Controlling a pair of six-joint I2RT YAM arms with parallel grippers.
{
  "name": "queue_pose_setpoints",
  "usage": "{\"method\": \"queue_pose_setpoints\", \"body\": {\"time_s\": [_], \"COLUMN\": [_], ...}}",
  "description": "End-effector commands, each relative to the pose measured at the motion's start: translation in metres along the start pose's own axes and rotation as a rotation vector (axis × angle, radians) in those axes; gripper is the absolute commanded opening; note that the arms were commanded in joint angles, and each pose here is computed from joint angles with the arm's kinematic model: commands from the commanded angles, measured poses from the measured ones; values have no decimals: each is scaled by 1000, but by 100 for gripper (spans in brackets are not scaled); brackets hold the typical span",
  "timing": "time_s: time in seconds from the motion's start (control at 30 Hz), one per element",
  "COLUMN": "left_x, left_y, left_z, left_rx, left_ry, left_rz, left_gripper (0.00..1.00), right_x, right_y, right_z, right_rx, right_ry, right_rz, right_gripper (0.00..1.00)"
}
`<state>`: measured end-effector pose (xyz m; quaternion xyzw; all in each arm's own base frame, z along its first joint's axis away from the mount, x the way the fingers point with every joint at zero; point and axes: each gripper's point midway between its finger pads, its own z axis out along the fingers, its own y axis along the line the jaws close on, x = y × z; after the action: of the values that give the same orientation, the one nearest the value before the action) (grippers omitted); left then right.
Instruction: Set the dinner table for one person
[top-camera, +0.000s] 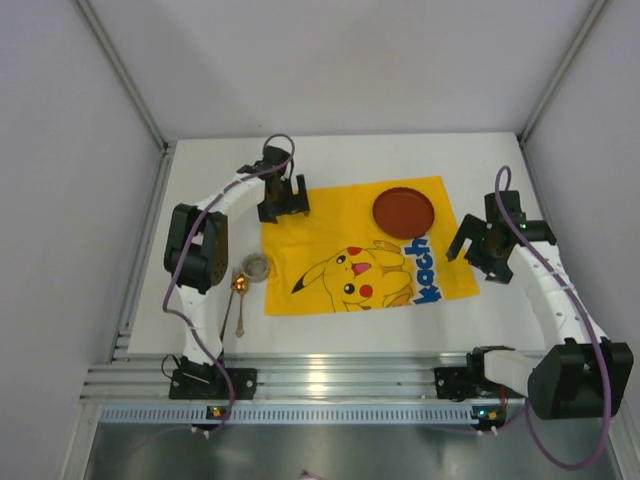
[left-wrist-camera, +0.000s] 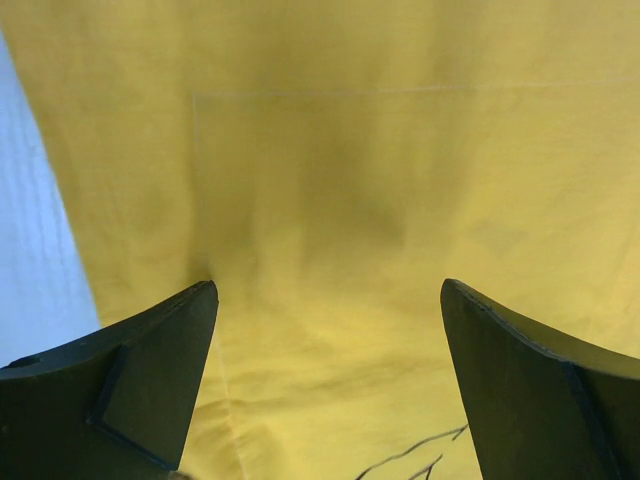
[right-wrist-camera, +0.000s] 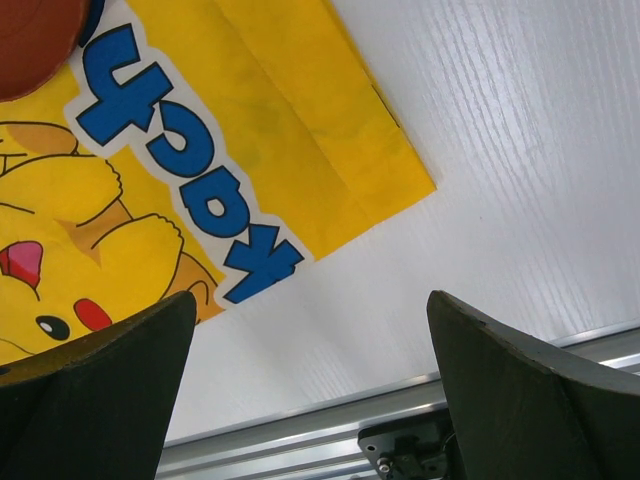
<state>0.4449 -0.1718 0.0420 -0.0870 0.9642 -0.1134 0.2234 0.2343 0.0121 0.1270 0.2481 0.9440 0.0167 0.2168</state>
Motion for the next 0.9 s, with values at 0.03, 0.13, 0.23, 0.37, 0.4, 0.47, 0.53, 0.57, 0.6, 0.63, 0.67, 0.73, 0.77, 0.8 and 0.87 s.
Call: {"method": "queue_pose_setpoints", "body": {"time_s": [0.03, 0.13, 0.23, 0.37, 0.4, 0.47, 0.53, 0.57, 0.6, 0.63, 0.67, 0.73, 0.77, 0.8, 0.87], "left_x": [-60, -87, -84, -28, -18, 14, 42, 47, 52, 63, 66, 72, 73, 74, 78], "left_y": [-29, -36, -18, 34, 42, 64, 83, 87, 93, 104, 108, 120, 122, 123, 127], "left_z": [-67, -104, -128, -129, -128, -127, -121, -127, -127, -124, -126, -123, -122, -120, -113], "left_rx": [25, 13, -44, -124, -131, -153, -175, -180, -195, -213, -220, -250, -251, -251, -259], "left_ry": [-154, -219, -228, -151, -139, -95, -47, -56, -52, -26, -26, -10, -9, -4, 14], "left_rz": [132, 158, 152, 116, 107, 75, 54, 45, 37, 27, 20, 2, -3, -5, -9], "left_gripper": [98, 99, 98, 98, 98, 98, 98, 98, 98, 98, 98, 98, 97, 97, 94], "right_x": [-13, -16, -18, -16, -16, -13, -12, -12, -13, -13, -13, -14, -15, -15, -15], "right_y": [3, 5, 5, 5, 6, 6, 6, 6, 7, 7, 7, 8, 8, 8, 8], "right_z": [3, 2, 1, 2, 2, 4, 5, 5, 5, 5, 6, 6, 6, 7, 7], "right_rx": [-12, -16, -16, -21, -28, -29, -30, -31, -33, -33, -33, -35, -35, -34, -32], "right_ry": [-32, -37, -43, -38, -39, -31, -29, -28, -28, -28, -26, -26, -25, -24, -21], "right_rz": [-1, -12, -15, -20, -17, -19, -26, -28, -31, -34, -36, -43, -47, -48, -53], "right_gripper": [100, 100, 100, 100, 100, 100, 100, 100, 100, 100, 100, 100, 100, 100, 100]}}
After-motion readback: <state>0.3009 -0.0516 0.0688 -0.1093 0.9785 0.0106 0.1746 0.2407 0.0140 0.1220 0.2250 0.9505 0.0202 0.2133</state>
